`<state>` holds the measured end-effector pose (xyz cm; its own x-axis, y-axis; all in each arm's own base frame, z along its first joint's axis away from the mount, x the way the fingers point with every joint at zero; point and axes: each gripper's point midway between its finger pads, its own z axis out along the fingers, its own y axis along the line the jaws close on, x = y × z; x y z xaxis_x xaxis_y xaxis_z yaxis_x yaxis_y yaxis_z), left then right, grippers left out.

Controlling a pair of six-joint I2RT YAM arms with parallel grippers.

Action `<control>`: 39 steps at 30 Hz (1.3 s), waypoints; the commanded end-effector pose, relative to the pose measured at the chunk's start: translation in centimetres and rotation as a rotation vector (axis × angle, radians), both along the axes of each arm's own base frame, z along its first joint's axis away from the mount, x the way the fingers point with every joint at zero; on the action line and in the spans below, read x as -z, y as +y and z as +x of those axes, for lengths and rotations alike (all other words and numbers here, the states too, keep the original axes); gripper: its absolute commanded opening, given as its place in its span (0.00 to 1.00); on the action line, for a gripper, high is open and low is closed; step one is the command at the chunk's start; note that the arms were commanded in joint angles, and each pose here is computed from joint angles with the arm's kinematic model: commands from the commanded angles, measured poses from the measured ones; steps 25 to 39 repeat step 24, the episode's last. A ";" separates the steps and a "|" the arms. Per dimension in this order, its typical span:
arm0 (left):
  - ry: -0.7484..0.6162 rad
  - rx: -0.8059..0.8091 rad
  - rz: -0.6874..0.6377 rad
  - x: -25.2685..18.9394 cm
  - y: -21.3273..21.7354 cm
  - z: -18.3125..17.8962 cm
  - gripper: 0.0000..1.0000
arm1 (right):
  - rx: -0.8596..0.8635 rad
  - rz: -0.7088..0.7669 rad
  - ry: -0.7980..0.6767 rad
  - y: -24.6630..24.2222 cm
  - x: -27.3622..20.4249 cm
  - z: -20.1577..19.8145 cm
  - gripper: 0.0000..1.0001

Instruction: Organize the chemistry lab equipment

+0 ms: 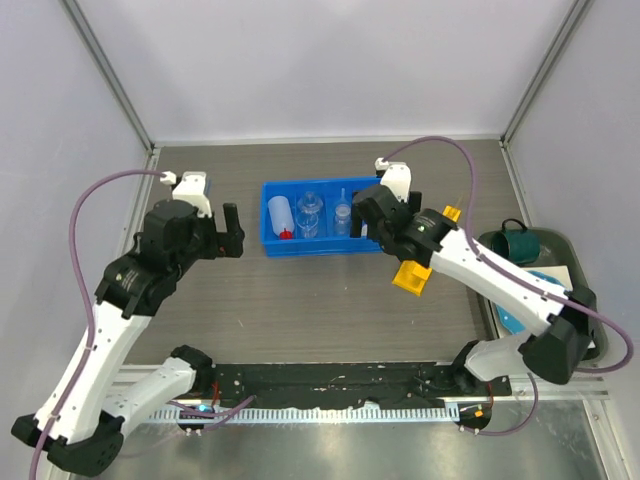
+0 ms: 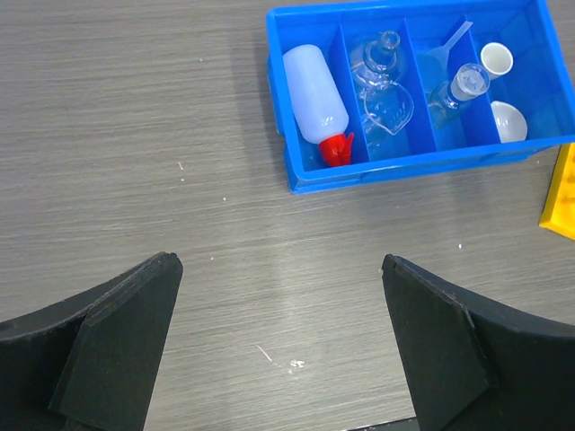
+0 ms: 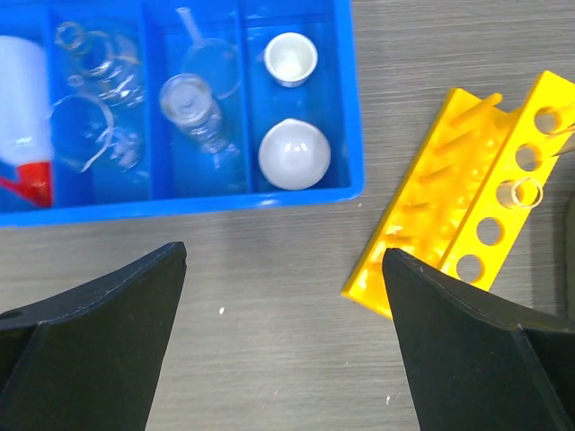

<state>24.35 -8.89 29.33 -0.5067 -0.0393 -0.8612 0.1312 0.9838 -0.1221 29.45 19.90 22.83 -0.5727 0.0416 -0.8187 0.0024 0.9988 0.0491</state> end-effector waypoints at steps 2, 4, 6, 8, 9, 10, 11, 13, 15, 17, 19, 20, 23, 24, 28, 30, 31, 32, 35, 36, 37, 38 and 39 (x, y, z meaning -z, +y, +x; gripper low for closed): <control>-0.124 -0.032 -0.014 -2.2 1.3 -0.5 1.00 | 0.177 -0.066 -0.075 -2.4 -1.7 2.4 0.97; -0.129 -0.042 -0.020 -2.1 1.5 -0.9 1.00 | 0.197 -0.068 -0.100 -2.9 -2.5 2.5 0.97; -0.138 -0.052 -0.039 -2.2 1.7 -1.2 1.00 | 0.203 -0.048 -0.133 -3.2 -3.8 2.4 0.97; -0.139 -0.052 -0.051 -2.0 1.7 -1.5 1.00 | 0.214 0.013 -0.196 -3.8 -6.2 2.2 0.97; -0.139 -0.053 -0.052 -1.9 1.7 -1.6 1.00 | 0.211 0.027 -0.219 -4.0 -7.2 2.0 0.97; -0.134 -0.060 -0.057 -1.7 1.8 -1.6 1.00 | 0.214 0.075 -0.265 -4.6 -9.0 1.6 0.97; -0.135 -0.060 -0.062 -1.6 1.8 -1.7 1.00 | 0.215 0.087 -0.289 -5.0 -9.9 1.4 0.97; -0.141 -0.069 -0.078 -1.3 1.9 -1.9 1.00 | 0.224 0.123 -0.363 -6.2 -12.4 0.7 0.97; -0.153 -0.076 -0.087 -1.5 2.0 -1.9 1.00 | 0.259 0.106 -0.402 -7.6 -13.3 0.3 0.97; -0.150 -0.080 -0.089 -1.3 1.9 -1.8 1.00 | 0.278 0.101 -0.425 -8.6 -14.1 -0.2 0.97; -0.149 -0.080 -0.087 -1.2 1.9 -1.7 1.00 | 0.273 0.076 -0.423 -9.1 -14.2 -0.5 0.97; -0.150 -0.082 -0.087 -1.1 1.9 -1.6 1.00 | 0.253 0.071 -0.418 -9.0 -14.2 -0.6 0.97; -0.154 -0.096 -0.082 -1.1 2.1 -1.3 1.00 | 0.274 0.061 -0.408 -9.2 -13.7 -0.6 0.97; -0.153 -0.098 -0.080 -1.1 2.1 -1.3 1.00 | 0.296 0.054 -0.409 -9.4 -13.5 -0.6 0.97; -0.153 -0.098 -0.080 -1.1 2.1 -1.3 1.00 | 0.296 0.054 -0.409 -9.4 -13.5 -0.6 0.97; -0.153 -0.098 -0.080 -1.1 2.1 -1.3 1.00 | 0.296 0.054 -0.409 -9.4 -13.5 -0.6 0.97; -0.153 -0.098 -0.080 -1.1 2.1 -1.3 1.00 | 0.296 0.054 -0.409 -9.4 -13.5 -0.6 0.97; -0.153 -0.098 -0.080 -1.1 2.1 -1.3 1.00 | 0.296 0.054 -0.409 -9.4 -13.5 -0.6 0.97; -0.153 -0.098 -0.080 -1.1 2.1 -1.3 1.00 | 0.296 0.054 -0.409 -9.4 -13.5 -0.6 0.97; -0.153 -0.098 -0.080 -1.1 2.1 -1.3 1.00 | 0.296 0.054 -0.409 -9.4 -13.5 -0.6 0.97; -0.153 -0.098 -0.080 -1.1 2.1 -1.3 1.00 | 0.296 0.054 -0.409 -9.4 -13.5 -0.6 0.97; -0.153 -0.098 -0.080 -1.1 2.1 -1.3 1.00 | 0.296 0.054 -0.409 -9.4 -13.5 -0.6 0.97; -0.153 -0.098 -0.080 -1.1 2.1 -1.3 1.00 | 0.296 0.054 -0.409 -9.4 -13.5 -0.6 0.97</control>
